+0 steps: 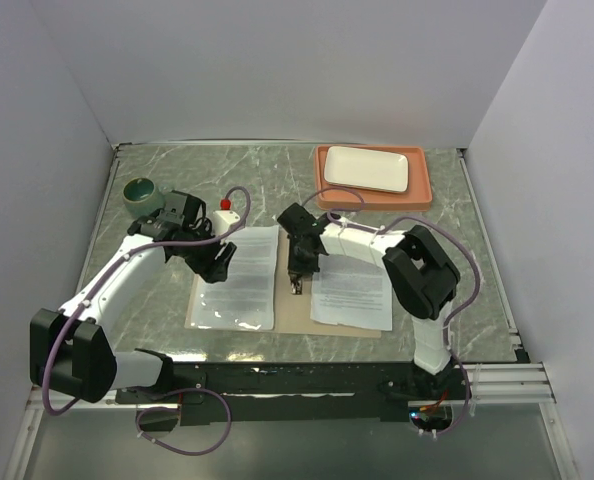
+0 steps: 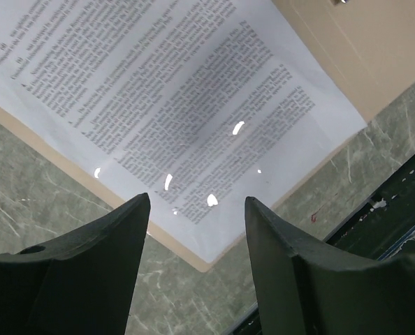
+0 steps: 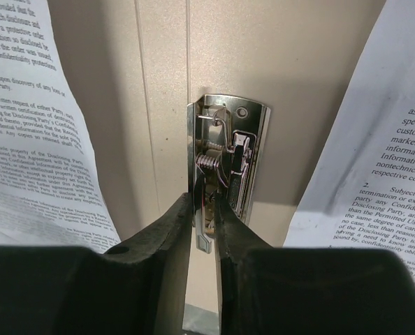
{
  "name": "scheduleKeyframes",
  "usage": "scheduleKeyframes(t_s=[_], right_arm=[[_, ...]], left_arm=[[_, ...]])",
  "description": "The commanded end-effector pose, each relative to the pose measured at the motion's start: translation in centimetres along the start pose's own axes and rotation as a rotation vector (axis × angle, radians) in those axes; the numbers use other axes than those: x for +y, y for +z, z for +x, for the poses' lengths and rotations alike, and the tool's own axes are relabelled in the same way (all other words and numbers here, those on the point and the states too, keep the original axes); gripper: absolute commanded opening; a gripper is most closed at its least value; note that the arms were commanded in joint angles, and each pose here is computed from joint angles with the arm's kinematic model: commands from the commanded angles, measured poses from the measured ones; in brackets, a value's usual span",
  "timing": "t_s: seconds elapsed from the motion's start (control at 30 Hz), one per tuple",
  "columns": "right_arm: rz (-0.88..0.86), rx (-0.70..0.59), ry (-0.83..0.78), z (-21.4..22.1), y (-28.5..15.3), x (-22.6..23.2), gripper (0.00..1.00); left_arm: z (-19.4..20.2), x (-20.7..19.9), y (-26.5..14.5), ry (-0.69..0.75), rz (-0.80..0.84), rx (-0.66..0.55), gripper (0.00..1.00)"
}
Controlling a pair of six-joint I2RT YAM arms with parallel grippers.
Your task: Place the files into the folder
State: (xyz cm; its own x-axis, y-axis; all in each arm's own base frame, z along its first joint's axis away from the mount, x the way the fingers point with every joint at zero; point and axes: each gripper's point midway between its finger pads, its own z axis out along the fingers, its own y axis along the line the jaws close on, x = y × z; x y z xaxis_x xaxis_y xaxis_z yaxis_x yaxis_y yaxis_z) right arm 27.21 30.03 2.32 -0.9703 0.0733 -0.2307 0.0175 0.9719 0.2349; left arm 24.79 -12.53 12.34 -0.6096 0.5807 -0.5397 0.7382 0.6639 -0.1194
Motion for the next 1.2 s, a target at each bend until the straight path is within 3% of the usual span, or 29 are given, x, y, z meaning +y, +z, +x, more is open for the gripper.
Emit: scheduleKeyframes(t_s=[0.0,0.23,0.37,0.4,0.43,0.47,0.6,0.7,0.8,0.83,0.87,0.9,1.03,1.1,1.17], right_arm=[[0.053,-0.033,-0.009,-2.1,2.1,-1.0,0.23],[0.009,-0.050,0.041,-3.9,2.0,0.2,0.24],[-0.089,-0.075,0.058,-4.6,-0.5,2.4,0.49],[-0.113,-0.086,0.057,-4.7,-1.2,2.8,0.52],[-0.143,-0.112,0.052,-5.1,-2.7,3.1,0.56],[-0.162,-0.127,0.051,-5.3,-3.6,3.2,0.68],[-0.259,-0.186,0.027,-5.3,-7.2,3.7,0.72],[-0.378,-0.259,-0.029,-5.0,-9.8,4.0,0.60],[-0.475,-0.361,-0.096,-4.4,-11.9,3.2,0.51],[-0.473,-0.377,-0.093,-3.9,-12.0,1.8,0.41],[-0.486,-0.392,-0.086,-4.0,-12.1,1.4,0.14],[-0.487,-0.405,-0.070,-4.2,-12.2,0.7,0.02],[-0.549,-0.405,0.006,-3.6,-12.2,-1.7,0.00],[-0.656,-0.398,0.006,-3.4,-12.8,-1.7,0.00],[-0.717,-0.428,0.030,-3.9,-13.0,-1.9,0.00]], left_arm=[[-0.4,-0.2,-0.6,0.015,-0.008,-0.028,0.63],[-0.9,-1.0,0.9,-0.032,0.069,-0.051,0.64],[-2.6,-2.0,2.0,-0.079,0.150,-0.068,0.65],[-3.1,-2.1,2.1,-0.080,0.146,-0.080,0.69],[-3.9,-2.0,2.0,-0.073,0.130,-0.098,0.79],[-4.6,-2.5,1.8,-0.049,0.126,-0.109,0.81],[-6.7,-3.7,1.2,0.004,0.113,-0.144,0.89],[-8.5,-5.0,0.2,0.000,0.117,-0.179,0.98],[-9.9,-5.1,-0.6,-0.006,0.060,-0.204,0.96],[-10.0,-4.4,-0.5,-0.008,0.015,-0.199,0.96],[-9.6,-4.7,-0.2,-0.003,0.013,-0.164,0.96],[-10.0,-4.7,-0.5,-0.002,0.000,-0.167,0.96],[-14.5,-4.8,-5.9,0.052,-0.224,-0.383,0.96],[-14.0,-2.2,-5.6,-0.038,-0.403,-0.348,0.96],[-11.1,-0.7,-3.4,-0.052,-0.466,-0.189,0.96]])
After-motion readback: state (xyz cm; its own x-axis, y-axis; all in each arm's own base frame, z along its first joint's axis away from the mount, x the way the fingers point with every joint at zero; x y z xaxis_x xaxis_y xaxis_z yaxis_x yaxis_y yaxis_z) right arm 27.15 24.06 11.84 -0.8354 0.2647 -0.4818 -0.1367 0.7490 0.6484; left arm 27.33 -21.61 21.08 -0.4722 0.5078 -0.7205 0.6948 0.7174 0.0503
